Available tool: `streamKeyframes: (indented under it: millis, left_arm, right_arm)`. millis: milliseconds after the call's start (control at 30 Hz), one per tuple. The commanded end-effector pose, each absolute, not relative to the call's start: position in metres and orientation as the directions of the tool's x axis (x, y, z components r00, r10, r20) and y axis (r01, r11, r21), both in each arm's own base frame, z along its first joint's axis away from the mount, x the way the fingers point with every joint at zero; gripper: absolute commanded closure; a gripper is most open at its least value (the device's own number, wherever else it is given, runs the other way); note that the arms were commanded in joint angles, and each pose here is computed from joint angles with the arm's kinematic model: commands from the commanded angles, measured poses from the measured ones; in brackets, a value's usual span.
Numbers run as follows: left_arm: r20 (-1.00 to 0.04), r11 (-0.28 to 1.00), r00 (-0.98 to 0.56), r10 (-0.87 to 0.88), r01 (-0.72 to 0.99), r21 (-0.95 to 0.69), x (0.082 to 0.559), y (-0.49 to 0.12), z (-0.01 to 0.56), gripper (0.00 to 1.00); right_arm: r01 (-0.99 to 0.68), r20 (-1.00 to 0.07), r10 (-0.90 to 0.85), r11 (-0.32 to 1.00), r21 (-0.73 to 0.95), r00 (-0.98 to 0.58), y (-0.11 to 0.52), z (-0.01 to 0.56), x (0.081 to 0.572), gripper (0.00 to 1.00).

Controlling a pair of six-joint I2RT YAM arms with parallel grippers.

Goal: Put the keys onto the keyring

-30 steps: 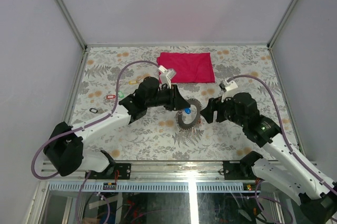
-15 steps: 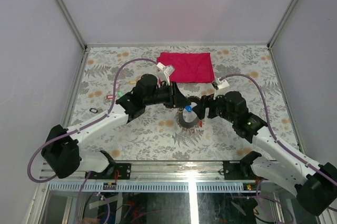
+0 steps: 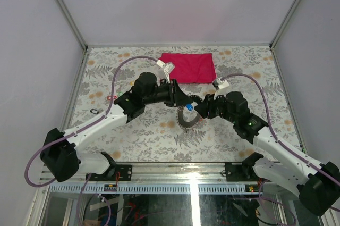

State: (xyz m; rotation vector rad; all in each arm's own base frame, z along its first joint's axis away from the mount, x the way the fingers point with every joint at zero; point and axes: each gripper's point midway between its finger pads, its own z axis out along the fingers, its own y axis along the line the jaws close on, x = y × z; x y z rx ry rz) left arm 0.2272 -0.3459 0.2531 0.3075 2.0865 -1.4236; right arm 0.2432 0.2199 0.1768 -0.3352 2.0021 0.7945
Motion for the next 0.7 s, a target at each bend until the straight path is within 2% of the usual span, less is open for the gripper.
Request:
streamKeyframes:
  millis: [0,167,300,433,567,600,667]
  left_arm:
    - [-0.652,0.31,-0.738,-0.172,0.588,-0.747,0.224,-0.346,0.31,1.0]
    - [-0.705,0.352,-0.684,-0.189,0.623,-0.698,0.228,-0.337,0.329,0.78]
    - [-0.774,0.446,-0.605,-0.185,0.65,-0.615,0.236,-0.32,0.346,0.55]
    - [-0.831,0.569,-0.53,-0.17,0.636,-0.522,0.245,-0.296,0.356,0.31]
    - [-0.868,0.651,-0.469,-0.166,0.609,-0.453,0.249,-0.274,0.363,0.19]
    - [-0.874,0.673,-0.455,-0.168,0.596,-0.439,0.251,-0.268,0.363,0.07]
    - [-0.885,0.705,-0.432,-0.174,0.573,-0.418,0.253,-0.257,0.362,0.01]
  right_arm:
    - [-0.537,-0.868,0.154,0.731,0.422,-0.472,0.223,0.21,0.248,0.66]
    - [-0.463,-0.865,0.196,0.779,0.424,-0.462,0.208,0.225,0.252,0.85]
    - [-0.356,-0.853,0.2,0.845,0.399,-0.482,0.19,0.234,0.258,1.0]
    - [-0.303,-0.829,0.102,0.901,0.312,-0.549,0.178,0.241,0.259,1.0]
    - [-0.289,-0.791,0.022,0.924,0.249,-0.611,0.17,0.245,0.253,1.0]
    - [-0.287,-0.783,0.012,0.927,0.242,-0.622,0.168,0.247,0.251,1.0]
    - [-0.29,-0.765,-0.012,0.929,0.23,-0.644,0.166,0.248,0.247,1.0]
